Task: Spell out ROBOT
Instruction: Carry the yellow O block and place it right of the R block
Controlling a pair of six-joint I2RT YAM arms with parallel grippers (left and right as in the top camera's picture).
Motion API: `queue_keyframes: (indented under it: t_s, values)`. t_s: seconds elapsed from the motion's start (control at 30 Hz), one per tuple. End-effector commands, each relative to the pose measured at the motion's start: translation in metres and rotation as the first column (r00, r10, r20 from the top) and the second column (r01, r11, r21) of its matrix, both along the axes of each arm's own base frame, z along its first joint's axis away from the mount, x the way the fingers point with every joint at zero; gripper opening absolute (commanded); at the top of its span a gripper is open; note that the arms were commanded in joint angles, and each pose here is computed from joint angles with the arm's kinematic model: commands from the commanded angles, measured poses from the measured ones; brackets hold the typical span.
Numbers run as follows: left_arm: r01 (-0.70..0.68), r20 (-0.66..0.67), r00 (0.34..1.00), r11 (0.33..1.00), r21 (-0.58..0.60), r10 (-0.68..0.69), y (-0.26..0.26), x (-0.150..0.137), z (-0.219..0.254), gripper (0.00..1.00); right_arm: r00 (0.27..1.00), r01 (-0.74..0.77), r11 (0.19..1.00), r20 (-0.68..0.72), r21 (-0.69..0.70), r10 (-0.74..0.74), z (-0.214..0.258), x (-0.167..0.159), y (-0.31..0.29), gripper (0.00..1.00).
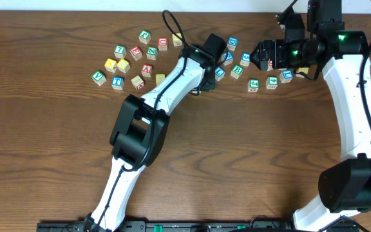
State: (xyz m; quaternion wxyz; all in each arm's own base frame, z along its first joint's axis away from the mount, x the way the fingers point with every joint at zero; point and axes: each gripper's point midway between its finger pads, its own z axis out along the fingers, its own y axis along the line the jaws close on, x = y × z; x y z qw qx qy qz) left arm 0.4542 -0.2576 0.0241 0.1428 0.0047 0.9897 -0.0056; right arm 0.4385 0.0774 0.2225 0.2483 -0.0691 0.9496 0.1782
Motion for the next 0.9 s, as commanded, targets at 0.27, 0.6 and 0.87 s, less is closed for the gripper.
queue_keyframes:
  t_s: [0.27, 0.6, 0.87]
  values:
    - [0.0, -0.109, 0.994, 0.996, 0.084, 0.009, 0.025, -0.036, 0.021, 0.24, 1.0, -0.004, 1.0, 0.017, 0.006, 0.004, 0.006, 0.003, 0.0, 0.99]
    - [0.016, -0.258, 0.966, 0.985, 0.174, 0.03, 0.048, -0.073, 0.02, 0.24, 1.0, -0.004, 1.0, 0.017, 0.006, 0.004, 0.006, 0.003, 0.0, 0.99]
    - [0.018, -0.267, 0.963, 0.983, 0.18, 0.031, 0.05, -0.076, 0.019, 0.24, 1.0, -0.004, 1.0, 0.017, 0.006, 0.004, 0.006, 0.003, 0.0, 0.99]
